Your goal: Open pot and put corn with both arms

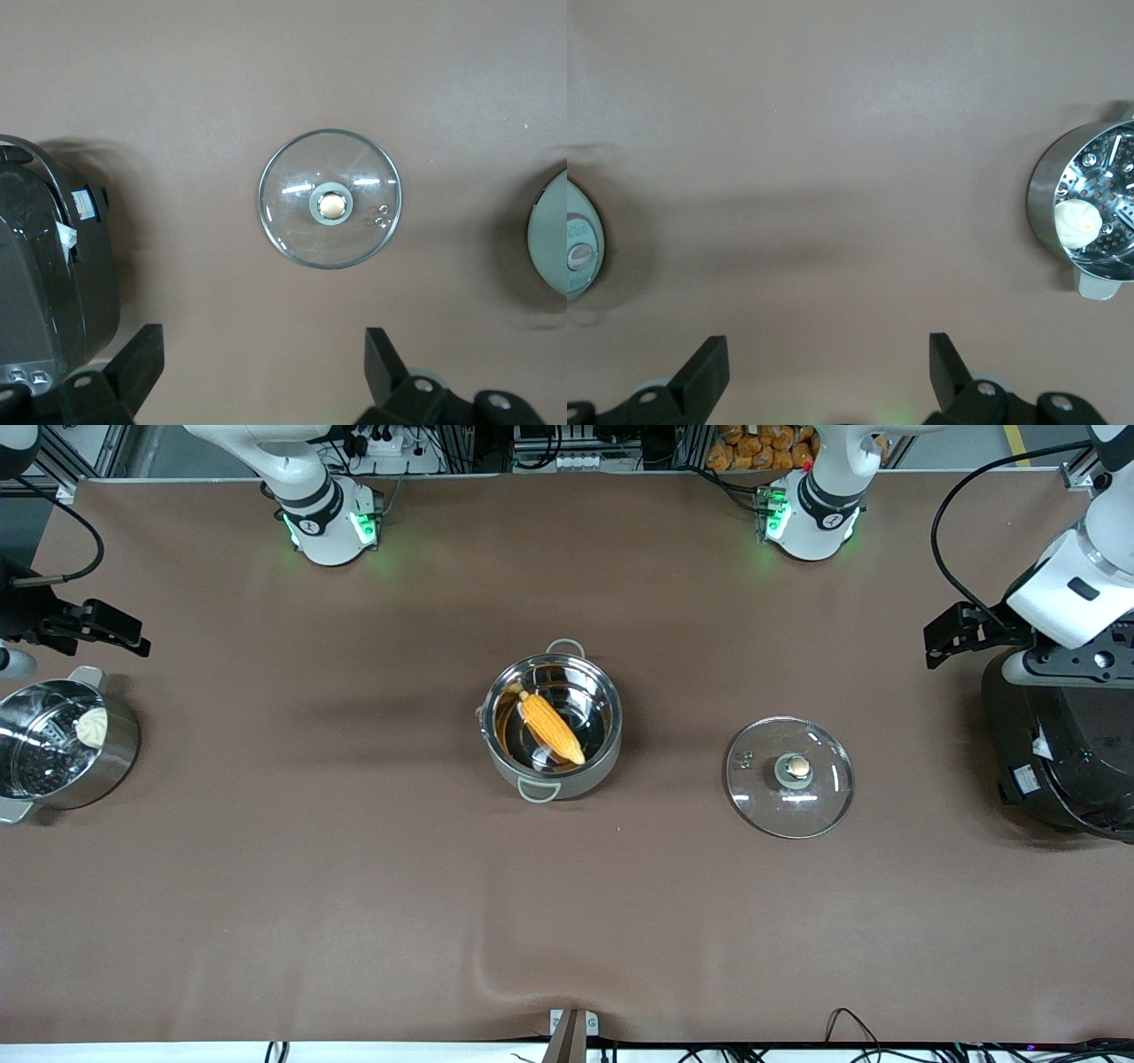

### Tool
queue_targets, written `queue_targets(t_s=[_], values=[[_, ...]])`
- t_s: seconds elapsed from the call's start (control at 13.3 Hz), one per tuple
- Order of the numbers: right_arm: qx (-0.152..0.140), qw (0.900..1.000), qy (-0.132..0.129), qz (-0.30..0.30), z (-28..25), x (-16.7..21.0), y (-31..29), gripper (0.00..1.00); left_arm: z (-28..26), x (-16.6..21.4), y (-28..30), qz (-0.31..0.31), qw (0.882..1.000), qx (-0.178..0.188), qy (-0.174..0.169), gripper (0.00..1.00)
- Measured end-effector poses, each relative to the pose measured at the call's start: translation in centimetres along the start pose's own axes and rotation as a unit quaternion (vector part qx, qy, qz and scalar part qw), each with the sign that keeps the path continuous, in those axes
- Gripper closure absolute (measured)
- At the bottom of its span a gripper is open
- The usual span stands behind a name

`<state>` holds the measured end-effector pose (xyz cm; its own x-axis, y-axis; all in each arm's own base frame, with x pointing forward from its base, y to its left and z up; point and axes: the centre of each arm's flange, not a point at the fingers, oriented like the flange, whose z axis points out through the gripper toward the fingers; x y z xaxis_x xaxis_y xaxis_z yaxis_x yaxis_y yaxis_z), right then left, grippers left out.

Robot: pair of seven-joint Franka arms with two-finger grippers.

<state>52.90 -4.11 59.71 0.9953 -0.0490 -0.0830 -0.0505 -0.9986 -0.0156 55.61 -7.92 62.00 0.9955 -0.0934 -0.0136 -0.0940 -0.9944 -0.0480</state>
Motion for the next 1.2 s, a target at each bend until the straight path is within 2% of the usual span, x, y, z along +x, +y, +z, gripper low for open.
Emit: queue_targets(t_s=[0.9, 1.2], values=[[0.000, 1.000, -0.001, -0.019, 0.0, 0.0, -2.2, 0.00, 0.7, 0.3, -2.2, -0.020, 1.000, 0.000, -0.007, 0.00], [0.000, 1.000, 0.000, -0.020, 0.0, 0.0, -2.4, 0.00, 0.8, 0.3, -1.7, -0.028, 1.000, -0.010, -0.008, 0.00]])
